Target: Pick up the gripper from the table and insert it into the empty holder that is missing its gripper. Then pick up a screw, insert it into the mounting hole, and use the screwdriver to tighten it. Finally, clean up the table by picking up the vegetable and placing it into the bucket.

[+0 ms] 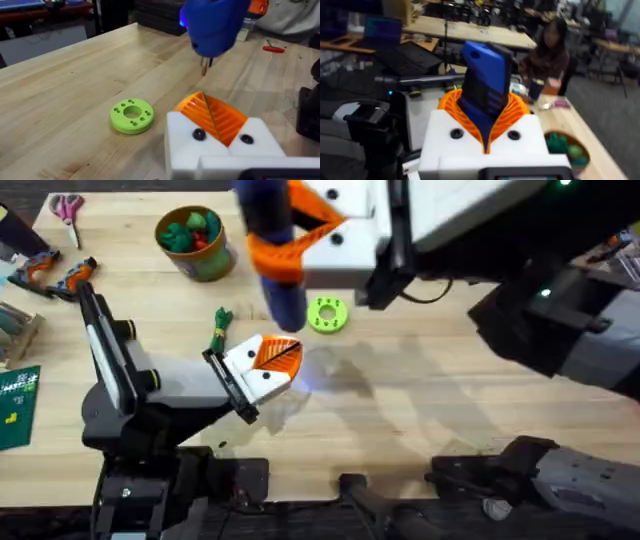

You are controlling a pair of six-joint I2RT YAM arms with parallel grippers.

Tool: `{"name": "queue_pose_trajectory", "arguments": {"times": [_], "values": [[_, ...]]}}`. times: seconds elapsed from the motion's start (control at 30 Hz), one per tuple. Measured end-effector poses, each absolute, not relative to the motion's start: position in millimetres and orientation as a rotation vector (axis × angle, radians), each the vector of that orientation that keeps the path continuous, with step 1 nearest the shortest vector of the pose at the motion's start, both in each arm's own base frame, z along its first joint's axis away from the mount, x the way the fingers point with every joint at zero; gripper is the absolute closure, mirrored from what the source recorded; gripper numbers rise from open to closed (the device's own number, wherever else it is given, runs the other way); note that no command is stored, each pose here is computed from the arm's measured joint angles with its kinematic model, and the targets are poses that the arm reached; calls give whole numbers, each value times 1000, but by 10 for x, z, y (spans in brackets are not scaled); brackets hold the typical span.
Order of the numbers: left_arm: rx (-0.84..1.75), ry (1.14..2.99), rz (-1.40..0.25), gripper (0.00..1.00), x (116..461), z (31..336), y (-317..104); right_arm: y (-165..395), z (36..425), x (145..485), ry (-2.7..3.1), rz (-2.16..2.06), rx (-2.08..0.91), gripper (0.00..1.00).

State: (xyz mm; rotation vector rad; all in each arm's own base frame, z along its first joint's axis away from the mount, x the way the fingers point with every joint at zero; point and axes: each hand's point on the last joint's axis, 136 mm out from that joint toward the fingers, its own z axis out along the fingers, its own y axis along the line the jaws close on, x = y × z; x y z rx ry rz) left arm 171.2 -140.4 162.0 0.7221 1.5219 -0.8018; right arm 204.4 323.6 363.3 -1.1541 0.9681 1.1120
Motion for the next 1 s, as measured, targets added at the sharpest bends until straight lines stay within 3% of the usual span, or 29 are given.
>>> {"name": "queue_pose_trajectory", "arguments": {"times": [0.53, 1.0], "values": [[722, 1522, -802, 987, 1712, 1620, -1404, 3539, 3815, 1635, 825, 1114, -1151, 976], [722, 1522, -802, 987, 1712, 1619, -1404, 3708, 3616, 1839, 887, 1122, -1109, 976]]}}
